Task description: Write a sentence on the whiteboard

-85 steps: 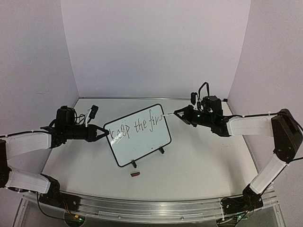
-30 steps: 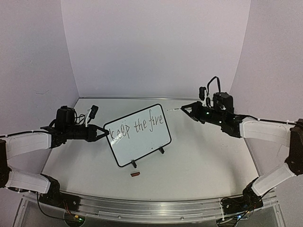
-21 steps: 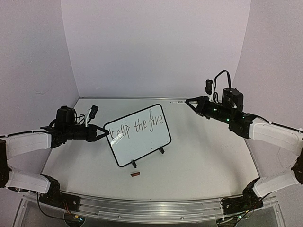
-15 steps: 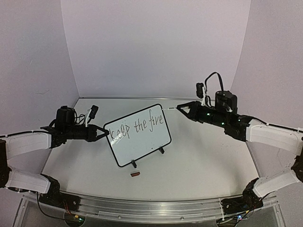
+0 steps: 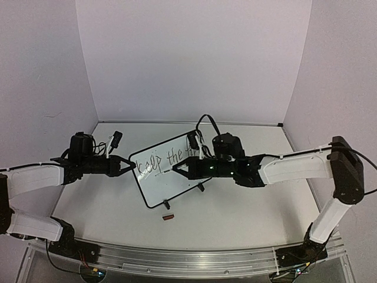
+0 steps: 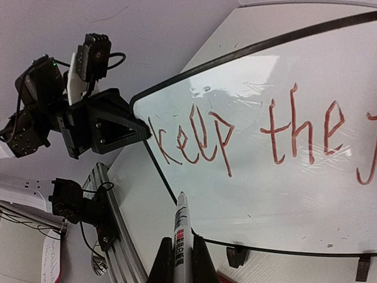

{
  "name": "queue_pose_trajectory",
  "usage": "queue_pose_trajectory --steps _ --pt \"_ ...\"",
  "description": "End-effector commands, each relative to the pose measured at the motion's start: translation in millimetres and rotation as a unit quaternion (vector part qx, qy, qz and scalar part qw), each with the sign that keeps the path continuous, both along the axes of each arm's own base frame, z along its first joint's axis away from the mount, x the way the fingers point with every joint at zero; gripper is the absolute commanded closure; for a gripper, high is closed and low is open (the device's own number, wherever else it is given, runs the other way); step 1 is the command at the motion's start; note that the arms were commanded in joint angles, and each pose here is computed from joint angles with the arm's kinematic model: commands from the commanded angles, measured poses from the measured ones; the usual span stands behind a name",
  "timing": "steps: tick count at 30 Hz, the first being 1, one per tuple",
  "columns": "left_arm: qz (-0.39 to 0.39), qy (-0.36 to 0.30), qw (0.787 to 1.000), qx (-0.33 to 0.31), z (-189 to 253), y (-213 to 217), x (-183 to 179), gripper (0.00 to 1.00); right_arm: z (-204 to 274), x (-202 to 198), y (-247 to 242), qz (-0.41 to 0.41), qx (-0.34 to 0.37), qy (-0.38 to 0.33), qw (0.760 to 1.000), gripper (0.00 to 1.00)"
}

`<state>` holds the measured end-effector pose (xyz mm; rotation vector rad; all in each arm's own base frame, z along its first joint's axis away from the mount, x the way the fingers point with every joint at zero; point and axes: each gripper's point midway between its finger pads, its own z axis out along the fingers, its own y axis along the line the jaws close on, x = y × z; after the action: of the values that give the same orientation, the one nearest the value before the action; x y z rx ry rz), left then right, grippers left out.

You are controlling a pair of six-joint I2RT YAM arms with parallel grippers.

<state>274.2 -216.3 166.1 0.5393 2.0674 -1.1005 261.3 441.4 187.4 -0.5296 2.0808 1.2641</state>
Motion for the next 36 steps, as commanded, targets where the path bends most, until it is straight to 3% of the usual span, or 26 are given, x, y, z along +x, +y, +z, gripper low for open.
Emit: queue_pose_trajectory --steps 1,12,36 --pt "0.02 -0.041 0.999 0.016 14 6 14 1.0 16 -1 30 0.033 0.045 -0.006 0.998 1.0" --pt "0.022 -0.042 0.999 0.02 13 7 15 1.0 -14 -18 46 0.078 0.051 0.037 0.995 1.0" --pt "0.023 -0.041 0.999 0.022 12 7 15 1.0 -56 -10 29 0.032 -0.012 0.05 0.998 1.0"
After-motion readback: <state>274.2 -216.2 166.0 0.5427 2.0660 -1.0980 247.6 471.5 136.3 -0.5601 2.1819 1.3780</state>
